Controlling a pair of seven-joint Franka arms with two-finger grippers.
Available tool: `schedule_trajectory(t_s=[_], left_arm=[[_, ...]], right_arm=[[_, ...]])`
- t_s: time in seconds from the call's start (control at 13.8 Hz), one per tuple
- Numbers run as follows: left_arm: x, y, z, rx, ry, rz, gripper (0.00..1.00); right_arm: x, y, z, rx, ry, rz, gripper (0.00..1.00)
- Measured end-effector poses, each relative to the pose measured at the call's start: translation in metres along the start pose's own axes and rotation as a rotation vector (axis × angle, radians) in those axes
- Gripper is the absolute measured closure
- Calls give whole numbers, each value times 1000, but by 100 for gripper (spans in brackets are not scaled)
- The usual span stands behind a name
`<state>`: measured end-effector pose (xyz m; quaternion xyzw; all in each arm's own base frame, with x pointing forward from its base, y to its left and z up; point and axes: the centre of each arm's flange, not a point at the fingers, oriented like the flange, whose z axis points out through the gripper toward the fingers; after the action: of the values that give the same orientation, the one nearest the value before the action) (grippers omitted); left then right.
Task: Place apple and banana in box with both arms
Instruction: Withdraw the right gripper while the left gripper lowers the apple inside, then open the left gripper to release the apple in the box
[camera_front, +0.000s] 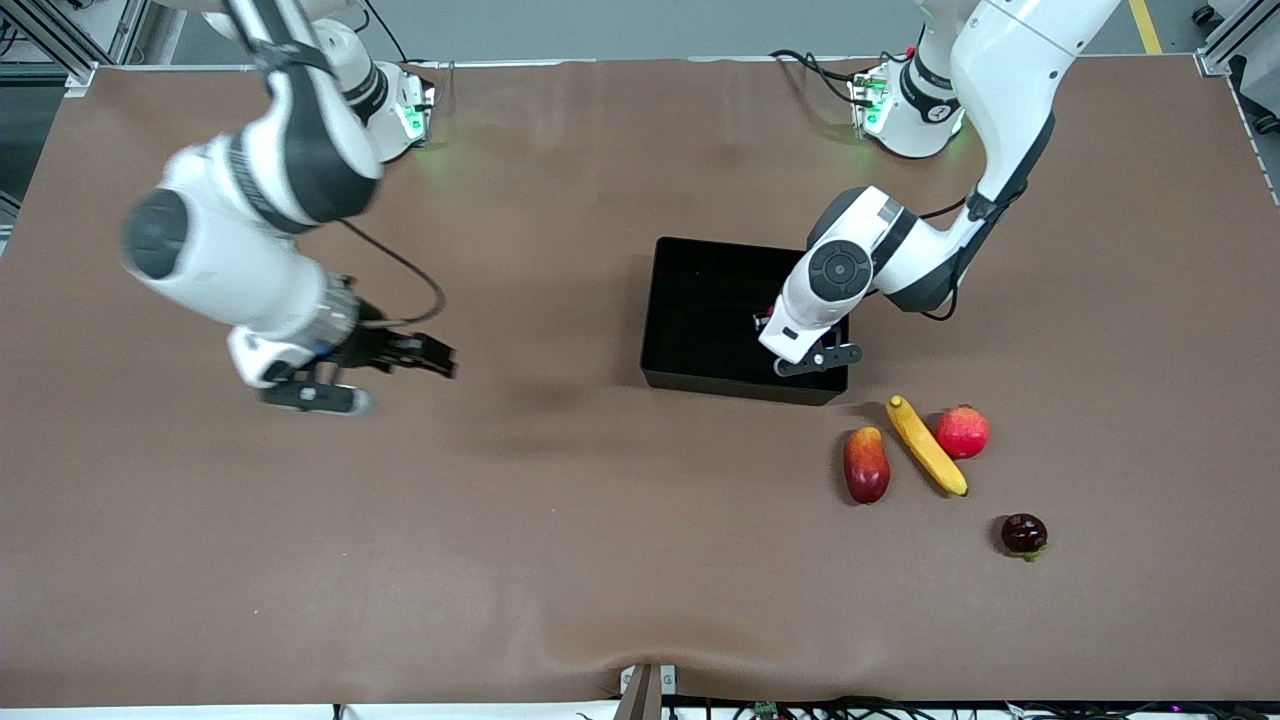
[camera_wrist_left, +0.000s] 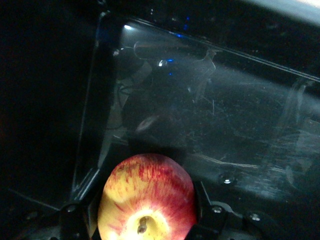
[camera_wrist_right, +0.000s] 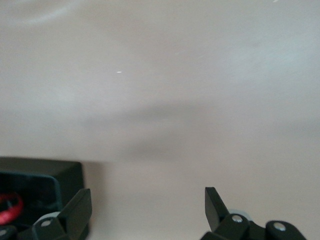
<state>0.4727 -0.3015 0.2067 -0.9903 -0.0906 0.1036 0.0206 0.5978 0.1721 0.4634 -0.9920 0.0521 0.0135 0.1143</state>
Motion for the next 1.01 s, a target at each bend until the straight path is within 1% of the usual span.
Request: schedule_trajectory(t_s=[0.22,0.29,0.36,0.43,0.51,0.58,0.72,0.87,1.01], left_arm=[[2,1,6,-7,-7,-21,26],[3,1,5,-8,-5,-23,20],[4,2,2,-11,-1,-27,10],[6,3,-2,-16,6,-43,1],[8,5,-12,-17,17,-59,0],[8,8,-28,-8,23,-66,0],[7,14,-77,40,31,-70,0],[10,12,-141,76,53,-90,0],[23,3,-192,66,82,-108,0]], right_arm=[[-2,49,-45,-49,0,-89,0],[-3,67,-62,-50,9,-115,0],[-5,85,-78,-51,15,-142,0],[-9,102,-92,-66,7,-164,0],[-15,115,-106,-89,-7,-178,0],[-21,120,-121,-110,-24,-186,0],[-34,115,-159,-132,-55,-197,0],[-42,115,-190,-137,-60,-192,0],[-47,122,-212,-137,-56,-177,0]])
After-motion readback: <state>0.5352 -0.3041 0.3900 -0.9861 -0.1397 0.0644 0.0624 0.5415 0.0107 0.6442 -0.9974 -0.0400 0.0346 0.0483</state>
